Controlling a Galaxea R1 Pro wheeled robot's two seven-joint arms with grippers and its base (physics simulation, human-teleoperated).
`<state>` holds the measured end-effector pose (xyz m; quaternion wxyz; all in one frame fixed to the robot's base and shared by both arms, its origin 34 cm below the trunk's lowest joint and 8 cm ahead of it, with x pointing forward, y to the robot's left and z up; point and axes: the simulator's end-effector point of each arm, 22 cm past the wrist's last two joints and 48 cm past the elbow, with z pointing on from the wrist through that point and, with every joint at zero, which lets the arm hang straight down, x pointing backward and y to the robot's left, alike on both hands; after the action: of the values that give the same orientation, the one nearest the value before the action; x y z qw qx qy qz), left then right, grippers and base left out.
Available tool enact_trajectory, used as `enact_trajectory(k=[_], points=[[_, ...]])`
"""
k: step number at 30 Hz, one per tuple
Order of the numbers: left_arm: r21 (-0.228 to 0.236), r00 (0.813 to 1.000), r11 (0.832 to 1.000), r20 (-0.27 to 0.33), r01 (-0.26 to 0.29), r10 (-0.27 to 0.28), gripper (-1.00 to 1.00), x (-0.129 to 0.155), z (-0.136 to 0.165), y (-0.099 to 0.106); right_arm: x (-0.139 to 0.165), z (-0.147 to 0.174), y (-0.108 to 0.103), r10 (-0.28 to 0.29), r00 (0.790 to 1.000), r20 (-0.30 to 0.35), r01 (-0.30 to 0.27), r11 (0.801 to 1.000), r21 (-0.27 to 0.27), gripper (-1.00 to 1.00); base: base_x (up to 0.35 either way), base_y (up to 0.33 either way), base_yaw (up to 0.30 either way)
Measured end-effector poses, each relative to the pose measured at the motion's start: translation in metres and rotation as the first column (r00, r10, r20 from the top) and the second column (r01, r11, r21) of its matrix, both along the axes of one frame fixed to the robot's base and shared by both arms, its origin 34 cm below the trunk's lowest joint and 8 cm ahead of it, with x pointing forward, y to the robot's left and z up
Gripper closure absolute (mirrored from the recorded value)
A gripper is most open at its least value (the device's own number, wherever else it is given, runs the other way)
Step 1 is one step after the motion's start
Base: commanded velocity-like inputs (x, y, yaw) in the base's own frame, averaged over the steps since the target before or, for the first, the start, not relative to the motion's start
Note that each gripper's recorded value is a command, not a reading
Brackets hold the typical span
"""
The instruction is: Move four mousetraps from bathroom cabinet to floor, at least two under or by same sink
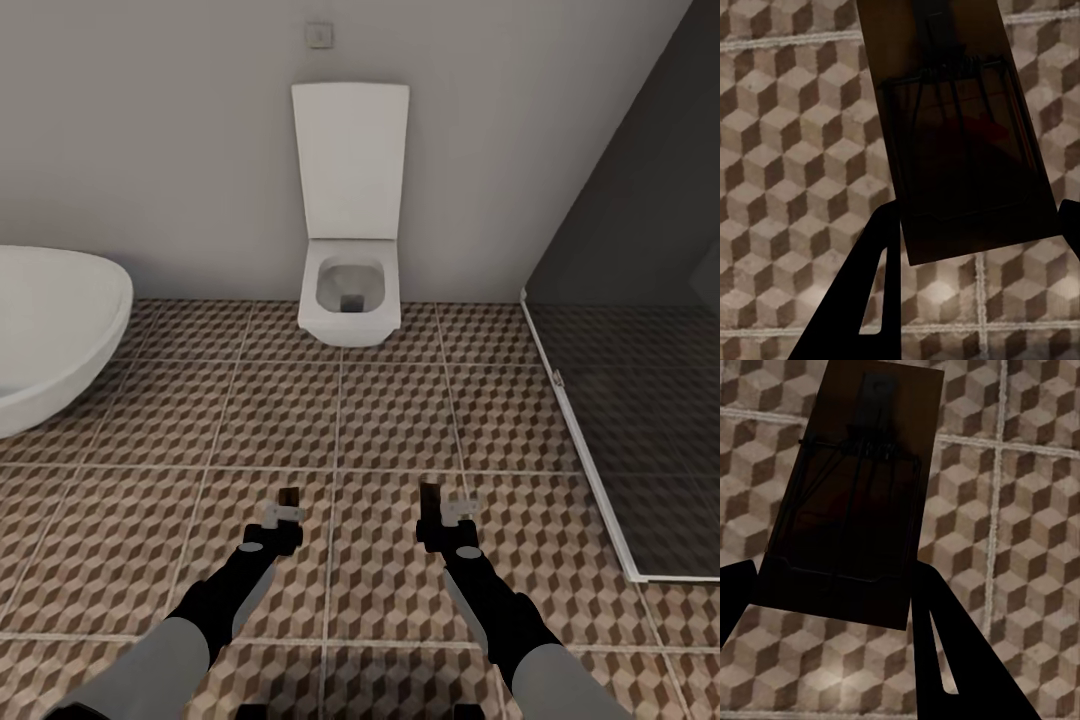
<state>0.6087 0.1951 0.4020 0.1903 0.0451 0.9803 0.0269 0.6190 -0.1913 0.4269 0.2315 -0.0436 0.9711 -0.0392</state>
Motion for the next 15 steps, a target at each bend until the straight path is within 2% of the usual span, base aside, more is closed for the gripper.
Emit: enact_trajectory(k=[15], points=[[0.000, 1.000, 1.000, -0.023, 0.000, 0.000, 1.00, -0.012, -0.038, 0.000, -0.011, -0.038, 0.000, 0.000, 1.000, -0.023, 0.000, 1.000, 0.000, 1.00, 0.000, 0.000, 0.000]])
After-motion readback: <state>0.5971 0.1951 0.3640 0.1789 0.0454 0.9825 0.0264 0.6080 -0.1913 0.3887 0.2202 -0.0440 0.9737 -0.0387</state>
